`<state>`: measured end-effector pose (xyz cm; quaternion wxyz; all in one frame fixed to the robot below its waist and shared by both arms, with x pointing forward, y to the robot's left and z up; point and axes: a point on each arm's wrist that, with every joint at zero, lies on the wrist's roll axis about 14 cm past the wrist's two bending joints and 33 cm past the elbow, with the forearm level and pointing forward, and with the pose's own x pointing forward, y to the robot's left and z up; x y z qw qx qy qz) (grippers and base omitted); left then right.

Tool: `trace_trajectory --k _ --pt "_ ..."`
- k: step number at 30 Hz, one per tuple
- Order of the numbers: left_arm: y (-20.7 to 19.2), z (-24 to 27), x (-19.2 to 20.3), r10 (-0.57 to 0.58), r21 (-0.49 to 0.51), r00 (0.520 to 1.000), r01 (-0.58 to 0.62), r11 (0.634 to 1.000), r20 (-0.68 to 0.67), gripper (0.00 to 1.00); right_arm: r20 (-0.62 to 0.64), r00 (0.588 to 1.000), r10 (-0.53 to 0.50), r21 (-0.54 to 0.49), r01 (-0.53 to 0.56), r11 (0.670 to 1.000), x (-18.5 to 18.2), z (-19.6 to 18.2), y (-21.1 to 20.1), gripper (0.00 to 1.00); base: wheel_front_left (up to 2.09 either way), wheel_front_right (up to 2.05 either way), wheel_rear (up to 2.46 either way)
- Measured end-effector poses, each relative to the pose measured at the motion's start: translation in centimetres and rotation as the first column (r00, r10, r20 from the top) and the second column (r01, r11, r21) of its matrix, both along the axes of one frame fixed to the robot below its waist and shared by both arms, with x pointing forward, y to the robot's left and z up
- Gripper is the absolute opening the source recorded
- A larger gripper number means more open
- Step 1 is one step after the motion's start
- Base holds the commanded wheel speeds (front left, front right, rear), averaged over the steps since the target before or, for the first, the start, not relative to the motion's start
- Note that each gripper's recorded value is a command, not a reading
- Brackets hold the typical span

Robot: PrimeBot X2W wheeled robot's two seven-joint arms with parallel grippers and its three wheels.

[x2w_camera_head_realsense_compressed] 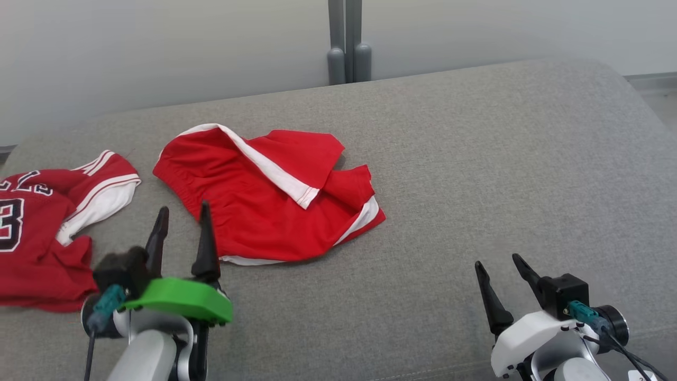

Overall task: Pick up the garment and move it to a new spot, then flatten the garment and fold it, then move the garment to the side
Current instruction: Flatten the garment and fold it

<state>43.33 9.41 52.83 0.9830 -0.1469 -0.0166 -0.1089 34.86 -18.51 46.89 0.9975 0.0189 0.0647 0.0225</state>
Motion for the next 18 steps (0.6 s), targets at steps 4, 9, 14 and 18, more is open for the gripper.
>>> trace_trajectory --k 4,9,14,18 --pt "1.1 0.2 -2.7 0.023 -0.024 0.999 -0.022 0.999 0.036 1.0 0.02 1.0 0.024 0.014 -0.025 1.0 0.5 0.6 0.8 1.0 0.0 0.0 0.0" --pt "2.3 -0.6 -5.4 0.056 -0.018 0.998 -0.055 0.998 0.041 1.0 0.031 0.998 0.049 0.053 -0.05 0.997 1.6 1.2 1.8 1.0 0.0 0.0 0.0" --pt "3.7 -1.8 -7.7 0.091 0.052 0.995 -0.093 0.994 0.032 1.0 -0.058 0.992 0.113 0.021 -0.112 0.994 3.2 0.3 3.6 1.0 0.0 0.0 0.0" --pt "4.2 -2.5 -9.1 0.102 0.069 0.995 -0.103 0.992 0.02 1.0 -0.108 0.984 0.145 -0.001 -0.146 0.989 5.3 0.4 4.6 1.0 0.0 0.0 0.0"
